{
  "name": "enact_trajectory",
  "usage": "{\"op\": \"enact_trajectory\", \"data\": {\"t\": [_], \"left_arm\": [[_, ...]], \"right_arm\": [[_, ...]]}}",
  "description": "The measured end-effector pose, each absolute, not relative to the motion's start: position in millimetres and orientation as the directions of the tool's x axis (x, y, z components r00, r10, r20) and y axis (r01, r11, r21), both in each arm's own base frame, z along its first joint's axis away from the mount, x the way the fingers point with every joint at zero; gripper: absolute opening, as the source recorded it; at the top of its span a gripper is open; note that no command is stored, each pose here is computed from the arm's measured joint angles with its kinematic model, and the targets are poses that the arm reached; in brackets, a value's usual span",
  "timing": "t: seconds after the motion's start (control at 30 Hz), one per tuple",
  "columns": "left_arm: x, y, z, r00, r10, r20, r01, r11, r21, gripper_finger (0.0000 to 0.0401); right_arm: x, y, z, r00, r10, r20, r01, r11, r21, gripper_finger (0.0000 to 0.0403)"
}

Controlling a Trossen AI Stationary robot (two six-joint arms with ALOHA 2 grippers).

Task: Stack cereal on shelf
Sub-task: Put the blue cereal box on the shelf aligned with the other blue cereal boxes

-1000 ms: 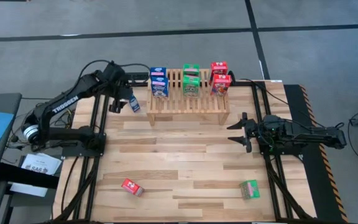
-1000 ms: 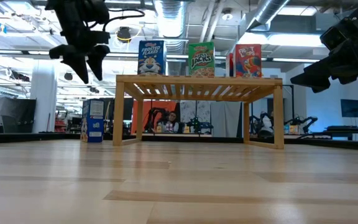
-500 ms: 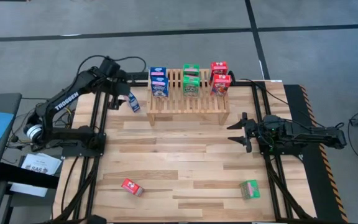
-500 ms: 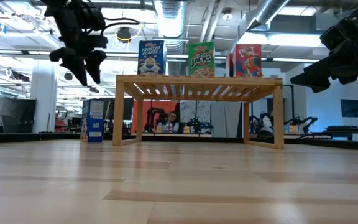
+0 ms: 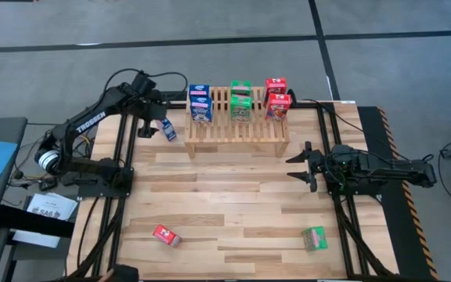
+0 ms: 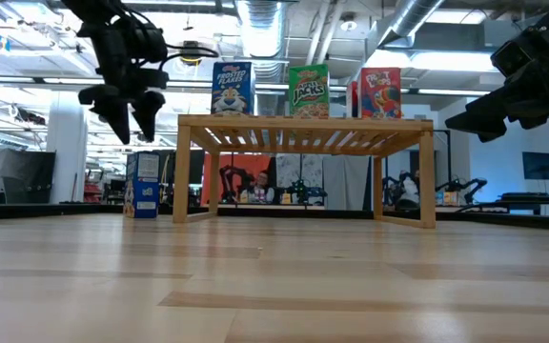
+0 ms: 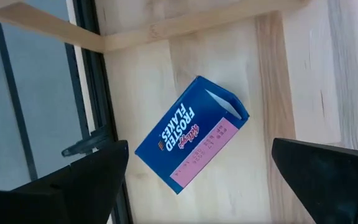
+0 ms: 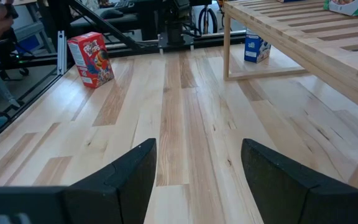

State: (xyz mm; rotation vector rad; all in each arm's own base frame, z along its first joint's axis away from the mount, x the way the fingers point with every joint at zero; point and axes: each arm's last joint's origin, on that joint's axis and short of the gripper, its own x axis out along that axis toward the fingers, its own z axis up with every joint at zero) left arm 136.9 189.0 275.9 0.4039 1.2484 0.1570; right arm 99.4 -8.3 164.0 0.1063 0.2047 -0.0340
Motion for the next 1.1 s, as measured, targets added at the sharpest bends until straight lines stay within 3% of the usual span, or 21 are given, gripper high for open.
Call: {"op": "enact_trajectory", "data": {"t": [1.1], "left_arm": [[150, 210, 248, 0.271, 0.27, -0.924, -0.003, 0.96, 0.28, 0.0389]], "right_arm": [[99, -8, 164, 0.978, -0.023, -0.205, 0.045, 0.994, 0.102, 0.0261]]}}
